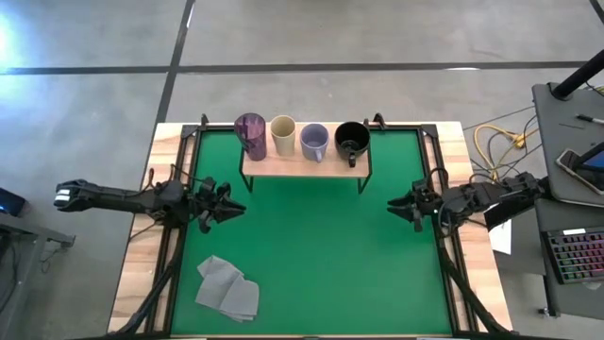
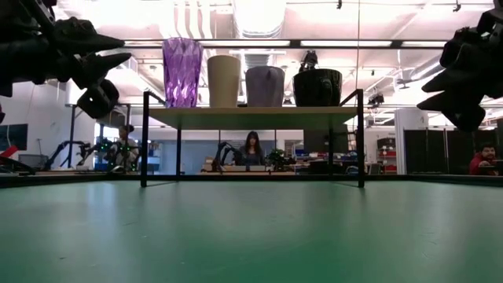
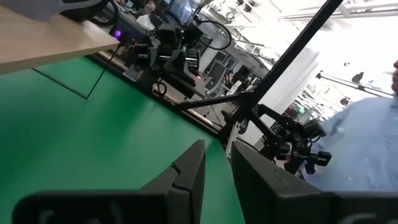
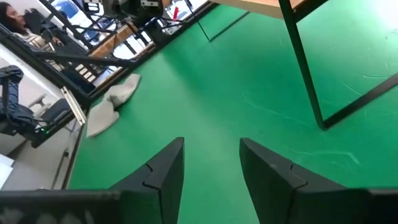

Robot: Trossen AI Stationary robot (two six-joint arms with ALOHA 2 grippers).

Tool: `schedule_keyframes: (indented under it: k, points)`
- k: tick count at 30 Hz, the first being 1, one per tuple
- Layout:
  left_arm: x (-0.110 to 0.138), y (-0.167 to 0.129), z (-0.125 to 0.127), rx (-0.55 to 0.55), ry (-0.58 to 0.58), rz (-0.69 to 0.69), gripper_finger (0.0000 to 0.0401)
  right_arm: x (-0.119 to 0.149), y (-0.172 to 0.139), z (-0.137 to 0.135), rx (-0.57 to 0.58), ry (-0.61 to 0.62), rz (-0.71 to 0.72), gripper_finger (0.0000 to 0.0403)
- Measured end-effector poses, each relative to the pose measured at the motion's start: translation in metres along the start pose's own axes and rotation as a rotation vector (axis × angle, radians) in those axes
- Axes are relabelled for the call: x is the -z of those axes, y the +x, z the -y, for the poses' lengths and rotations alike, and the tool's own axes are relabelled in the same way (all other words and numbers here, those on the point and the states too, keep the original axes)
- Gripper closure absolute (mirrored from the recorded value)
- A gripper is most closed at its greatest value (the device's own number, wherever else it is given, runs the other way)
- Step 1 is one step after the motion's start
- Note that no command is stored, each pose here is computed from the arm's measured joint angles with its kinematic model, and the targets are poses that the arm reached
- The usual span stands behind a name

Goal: Stack small to large cups/mugs on shelf
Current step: Return to Home Position

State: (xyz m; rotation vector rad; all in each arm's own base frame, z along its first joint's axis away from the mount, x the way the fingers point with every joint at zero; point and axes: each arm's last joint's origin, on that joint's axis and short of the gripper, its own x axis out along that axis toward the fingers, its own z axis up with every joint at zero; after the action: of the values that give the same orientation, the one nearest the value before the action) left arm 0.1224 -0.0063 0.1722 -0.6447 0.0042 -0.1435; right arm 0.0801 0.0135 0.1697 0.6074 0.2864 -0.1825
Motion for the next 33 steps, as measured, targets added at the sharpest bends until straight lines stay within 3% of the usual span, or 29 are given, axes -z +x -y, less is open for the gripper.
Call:
schedule_keyframes:
  k: [33]
  points:
    - [0.0043, 0.0032, -0.0038, -0.034, -0.005, -0.039, 0.0337, 0.0004, 0.0002, 0.0001, 0.0, -0.004, -0.003, 0.0254]
